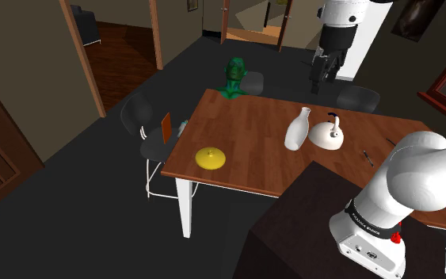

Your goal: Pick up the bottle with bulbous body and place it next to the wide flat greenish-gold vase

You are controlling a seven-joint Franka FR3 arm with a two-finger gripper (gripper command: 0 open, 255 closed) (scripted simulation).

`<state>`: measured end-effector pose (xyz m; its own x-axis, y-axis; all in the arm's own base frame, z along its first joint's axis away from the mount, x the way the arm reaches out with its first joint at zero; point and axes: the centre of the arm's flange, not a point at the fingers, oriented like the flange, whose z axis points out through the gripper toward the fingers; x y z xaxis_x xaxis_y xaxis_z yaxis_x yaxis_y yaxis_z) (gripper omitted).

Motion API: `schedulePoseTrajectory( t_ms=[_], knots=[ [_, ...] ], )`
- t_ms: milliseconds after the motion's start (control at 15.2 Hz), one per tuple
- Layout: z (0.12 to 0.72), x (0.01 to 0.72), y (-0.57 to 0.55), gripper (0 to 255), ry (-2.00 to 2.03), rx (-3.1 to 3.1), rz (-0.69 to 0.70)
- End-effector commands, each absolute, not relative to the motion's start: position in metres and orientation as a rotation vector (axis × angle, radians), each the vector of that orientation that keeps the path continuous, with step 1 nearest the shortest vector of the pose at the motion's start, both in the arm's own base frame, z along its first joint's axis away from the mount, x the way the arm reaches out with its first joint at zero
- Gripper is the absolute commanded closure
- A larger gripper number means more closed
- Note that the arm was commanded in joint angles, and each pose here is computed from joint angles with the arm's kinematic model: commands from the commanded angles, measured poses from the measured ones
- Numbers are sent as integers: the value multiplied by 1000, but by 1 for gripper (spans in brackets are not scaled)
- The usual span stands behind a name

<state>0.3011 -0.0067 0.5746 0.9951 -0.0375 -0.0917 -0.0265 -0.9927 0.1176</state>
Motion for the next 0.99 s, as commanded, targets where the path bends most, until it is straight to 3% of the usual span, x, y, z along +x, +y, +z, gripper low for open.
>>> schedulePoseTrajectory(
  t_ms=[0,924],
  knots=[
    [575,301,-7,0,-49,3021,-142],
    [480,359,-160,0,31,3053,-174]
  ],
)
